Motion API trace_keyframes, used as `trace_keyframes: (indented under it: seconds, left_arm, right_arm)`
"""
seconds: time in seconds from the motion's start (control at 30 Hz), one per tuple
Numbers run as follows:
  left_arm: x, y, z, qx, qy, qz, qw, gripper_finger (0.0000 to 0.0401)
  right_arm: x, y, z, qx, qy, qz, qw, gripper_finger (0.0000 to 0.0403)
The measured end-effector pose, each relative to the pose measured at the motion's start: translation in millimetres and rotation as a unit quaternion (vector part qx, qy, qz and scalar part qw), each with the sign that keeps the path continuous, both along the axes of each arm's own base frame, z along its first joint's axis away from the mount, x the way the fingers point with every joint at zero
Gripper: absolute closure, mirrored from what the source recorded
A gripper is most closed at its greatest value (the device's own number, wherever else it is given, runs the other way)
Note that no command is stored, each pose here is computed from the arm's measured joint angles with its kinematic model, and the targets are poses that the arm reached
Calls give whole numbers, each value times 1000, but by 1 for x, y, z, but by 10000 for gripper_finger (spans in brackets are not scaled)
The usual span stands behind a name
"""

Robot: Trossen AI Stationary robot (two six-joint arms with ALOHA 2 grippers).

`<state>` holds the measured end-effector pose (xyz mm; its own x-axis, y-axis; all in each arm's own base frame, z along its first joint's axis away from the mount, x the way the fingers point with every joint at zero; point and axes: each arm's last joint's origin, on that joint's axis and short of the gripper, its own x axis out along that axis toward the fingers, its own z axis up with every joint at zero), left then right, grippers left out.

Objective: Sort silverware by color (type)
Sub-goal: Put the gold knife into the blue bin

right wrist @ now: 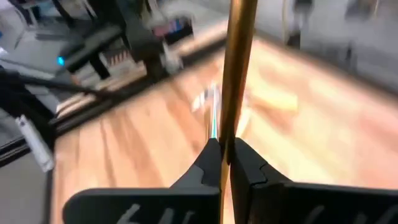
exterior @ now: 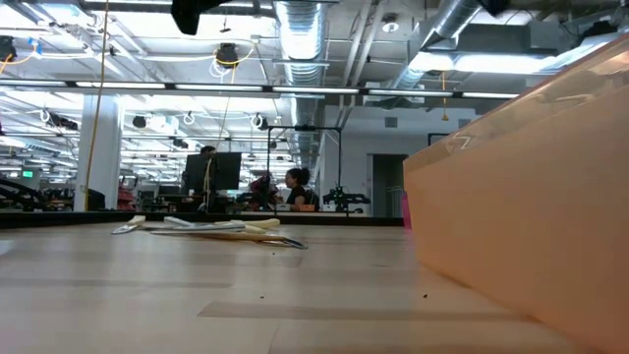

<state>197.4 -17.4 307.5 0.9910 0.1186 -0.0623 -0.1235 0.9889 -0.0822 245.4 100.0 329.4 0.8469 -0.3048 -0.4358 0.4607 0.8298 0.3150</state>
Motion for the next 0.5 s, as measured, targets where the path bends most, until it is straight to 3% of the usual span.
trace_keyframes:
  seconds: [0.23,0.5]
  left_arm:
    - [-5,2,-5,-17,30,23,999,211]
    - [-6,3,-13,-30,67,48,996,211]
  right_arm:
    - [-27,8,-9,148,84,19,985,386]
    - [-48,28,-14,259,142,31,955,386]
